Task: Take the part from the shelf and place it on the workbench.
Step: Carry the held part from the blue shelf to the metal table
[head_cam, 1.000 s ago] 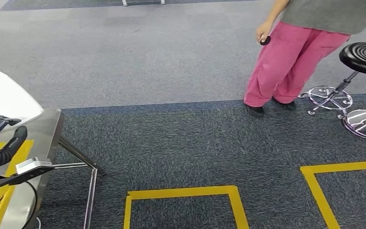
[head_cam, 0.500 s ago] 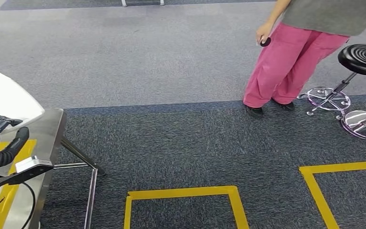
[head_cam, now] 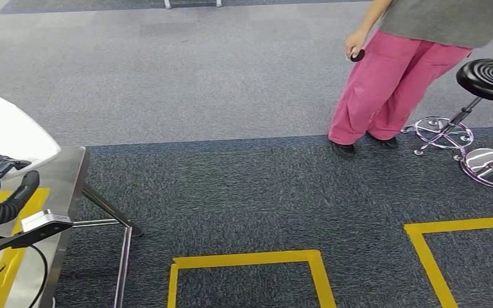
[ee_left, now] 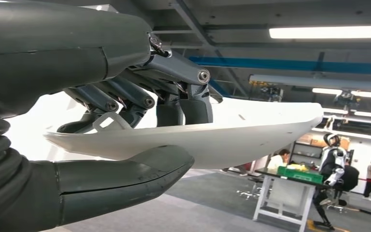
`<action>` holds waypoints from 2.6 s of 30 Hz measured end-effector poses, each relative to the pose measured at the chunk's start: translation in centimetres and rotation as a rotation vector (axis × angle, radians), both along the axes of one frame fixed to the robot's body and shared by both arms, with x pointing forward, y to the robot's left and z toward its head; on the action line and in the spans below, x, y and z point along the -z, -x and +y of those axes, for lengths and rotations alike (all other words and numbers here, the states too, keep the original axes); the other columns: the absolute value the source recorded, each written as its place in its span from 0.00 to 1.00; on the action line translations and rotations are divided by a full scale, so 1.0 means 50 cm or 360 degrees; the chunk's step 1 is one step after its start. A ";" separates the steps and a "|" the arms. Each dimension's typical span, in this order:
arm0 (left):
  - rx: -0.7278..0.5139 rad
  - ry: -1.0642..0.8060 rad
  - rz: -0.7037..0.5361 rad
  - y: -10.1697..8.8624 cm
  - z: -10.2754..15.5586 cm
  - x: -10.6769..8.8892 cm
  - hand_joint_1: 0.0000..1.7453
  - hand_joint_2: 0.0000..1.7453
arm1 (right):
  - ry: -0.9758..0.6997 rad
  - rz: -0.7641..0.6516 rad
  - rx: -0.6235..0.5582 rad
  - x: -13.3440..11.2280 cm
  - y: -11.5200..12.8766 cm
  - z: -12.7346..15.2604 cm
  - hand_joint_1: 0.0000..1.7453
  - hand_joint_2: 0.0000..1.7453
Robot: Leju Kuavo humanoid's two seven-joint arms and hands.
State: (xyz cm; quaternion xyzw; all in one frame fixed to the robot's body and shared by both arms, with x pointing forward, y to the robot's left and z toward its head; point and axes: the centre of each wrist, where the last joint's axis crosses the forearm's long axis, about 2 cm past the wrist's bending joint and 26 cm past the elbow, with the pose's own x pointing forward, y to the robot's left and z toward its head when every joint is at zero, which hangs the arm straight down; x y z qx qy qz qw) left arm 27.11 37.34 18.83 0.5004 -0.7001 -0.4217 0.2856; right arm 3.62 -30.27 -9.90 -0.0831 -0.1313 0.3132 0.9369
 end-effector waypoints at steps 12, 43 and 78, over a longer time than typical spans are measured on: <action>0.0003 -0.0003 -0.0007 -0.001 -0.004 -0.003 1.00 1.00 | 0.0002 0.0005 0.0018 0.001 0.001 -0.001 0.00 0.00; 0.0047 0.0292 0.0174 0.004 -0.014 0.000 1.00 1.00 | 0.0017 0.0021 0.0028 0.002 0.009 0.001 0.00 0.00; -0.0022 0.0387 0.0133 -0.002 0.004 -0.019 1.00 1.00 | 0.0069 -0.0007 -0.0012 0.000 0.008 0.004 0.00 0.00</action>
